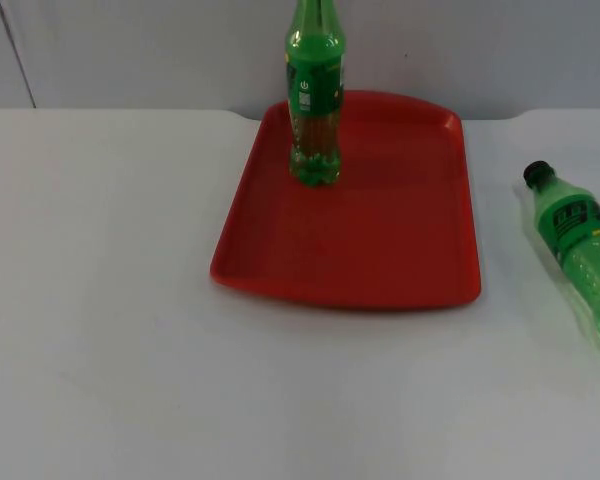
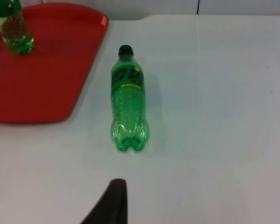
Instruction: Place the bottle upright on the tray.
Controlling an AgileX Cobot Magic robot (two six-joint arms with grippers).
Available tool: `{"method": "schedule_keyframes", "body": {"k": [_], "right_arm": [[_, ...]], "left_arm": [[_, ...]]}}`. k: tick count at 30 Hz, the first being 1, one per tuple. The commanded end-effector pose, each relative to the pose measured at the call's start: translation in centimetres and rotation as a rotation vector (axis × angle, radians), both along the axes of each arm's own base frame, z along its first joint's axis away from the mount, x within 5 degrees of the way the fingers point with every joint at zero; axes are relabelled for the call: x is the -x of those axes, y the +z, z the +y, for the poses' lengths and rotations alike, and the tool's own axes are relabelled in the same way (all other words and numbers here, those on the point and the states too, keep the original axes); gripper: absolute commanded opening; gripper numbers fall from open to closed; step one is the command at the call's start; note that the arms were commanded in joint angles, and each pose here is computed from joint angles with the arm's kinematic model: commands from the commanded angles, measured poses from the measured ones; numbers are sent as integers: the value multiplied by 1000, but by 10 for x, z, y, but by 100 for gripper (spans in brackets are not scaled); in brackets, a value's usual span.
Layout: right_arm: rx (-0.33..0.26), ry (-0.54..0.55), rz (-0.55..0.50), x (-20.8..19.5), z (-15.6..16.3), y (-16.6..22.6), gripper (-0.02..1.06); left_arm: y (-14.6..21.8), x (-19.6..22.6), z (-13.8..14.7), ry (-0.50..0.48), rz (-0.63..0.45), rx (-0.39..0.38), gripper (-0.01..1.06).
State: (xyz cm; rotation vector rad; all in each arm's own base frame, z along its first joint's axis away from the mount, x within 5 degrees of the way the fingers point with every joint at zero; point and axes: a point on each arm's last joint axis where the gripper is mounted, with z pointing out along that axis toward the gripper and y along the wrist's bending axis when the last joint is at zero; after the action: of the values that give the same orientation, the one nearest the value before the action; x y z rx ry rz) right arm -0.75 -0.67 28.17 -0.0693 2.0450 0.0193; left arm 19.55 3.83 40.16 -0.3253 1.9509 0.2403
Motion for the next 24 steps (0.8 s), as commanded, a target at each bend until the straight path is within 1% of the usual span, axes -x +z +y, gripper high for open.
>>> {"method": "schedule_keyframes", "body": {"k": [1,4,5,7,9,10,16,18,20,24], "right_arm": [[1,-3,-3,-1,0,-1,105],[1,-3,-3,-1,0,-1,105],[1,-3,-3,-1,0,-1,105],[1,-3,-3,-1,0,-1,105],[1,-3,-3,-1,0,-1,105],[1,-3,-3,-1,0,-1,105],[1,-3,-3,-1,0,-1,105],[1,-3,-3,-1,0,-1,105],[1,-3,-3,-1,0,-1,105],[1,-3,-3,-1,0,-1,105]], "left_arm": [[-2,12,-10,-73,-21,-2,105],[-10,29,-24,-173,-16,-16,105],[-10,29,-24,-173,-16,-16,105],[-13,42,-31,-223,-28,-7,105],[-20,55,-35,-253,-32,-5,105],[-20,55,-35,-253,-32,-5,105],[-39,95,-34,-270,-82,23,105],[-41,101,-34,-273,-92,28,105],[-45,114,-35,-294,-121,33,105],[-50,133,-38,-351,-139,52,105]]}}
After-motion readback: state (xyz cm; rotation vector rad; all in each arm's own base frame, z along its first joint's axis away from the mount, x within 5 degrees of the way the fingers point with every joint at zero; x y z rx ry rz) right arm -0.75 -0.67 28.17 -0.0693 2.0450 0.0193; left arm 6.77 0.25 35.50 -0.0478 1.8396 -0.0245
